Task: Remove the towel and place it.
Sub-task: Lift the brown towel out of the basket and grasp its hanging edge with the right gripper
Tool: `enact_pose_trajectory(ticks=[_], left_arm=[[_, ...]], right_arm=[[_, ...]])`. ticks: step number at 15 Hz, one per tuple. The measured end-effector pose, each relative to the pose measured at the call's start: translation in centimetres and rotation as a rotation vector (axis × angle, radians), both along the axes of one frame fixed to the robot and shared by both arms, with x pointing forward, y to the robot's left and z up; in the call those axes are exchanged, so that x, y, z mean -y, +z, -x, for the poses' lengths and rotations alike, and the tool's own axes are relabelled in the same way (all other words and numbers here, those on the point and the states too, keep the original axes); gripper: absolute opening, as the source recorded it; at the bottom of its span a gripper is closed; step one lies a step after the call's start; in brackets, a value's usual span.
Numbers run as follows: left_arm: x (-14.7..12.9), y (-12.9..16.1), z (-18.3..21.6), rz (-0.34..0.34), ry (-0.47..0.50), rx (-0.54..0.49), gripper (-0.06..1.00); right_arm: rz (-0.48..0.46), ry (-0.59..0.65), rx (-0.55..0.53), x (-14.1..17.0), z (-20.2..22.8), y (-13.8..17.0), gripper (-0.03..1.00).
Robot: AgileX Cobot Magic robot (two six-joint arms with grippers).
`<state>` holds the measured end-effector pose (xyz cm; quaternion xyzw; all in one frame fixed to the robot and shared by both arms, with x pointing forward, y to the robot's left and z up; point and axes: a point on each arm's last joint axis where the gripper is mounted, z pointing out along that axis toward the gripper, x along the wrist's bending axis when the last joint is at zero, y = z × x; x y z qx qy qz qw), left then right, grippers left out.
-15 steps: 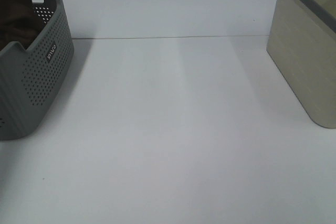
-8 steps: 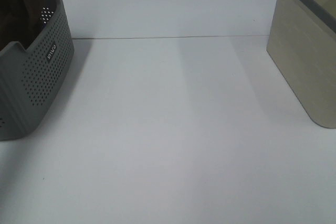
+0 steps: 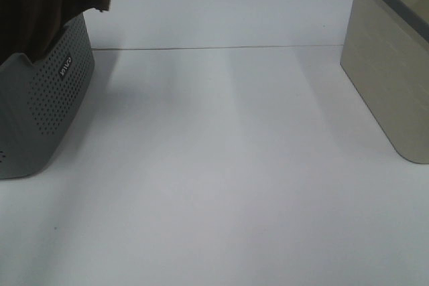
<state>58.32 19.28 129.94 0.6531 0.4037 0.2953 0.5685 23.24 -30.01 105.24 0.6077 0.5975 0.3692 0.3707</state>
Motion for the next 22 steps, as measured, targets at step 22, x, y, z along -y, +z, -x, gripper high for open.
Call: enact_pose_trajectory(ticks=[22], left_arm=[[21.5, -9.6, 2.9, -0.139, -0.51, -0.12, 0.0]], right_arm=[[-0.396, 0.784, -0.091, -7.1, -23.2, -5.8, 0.63]])
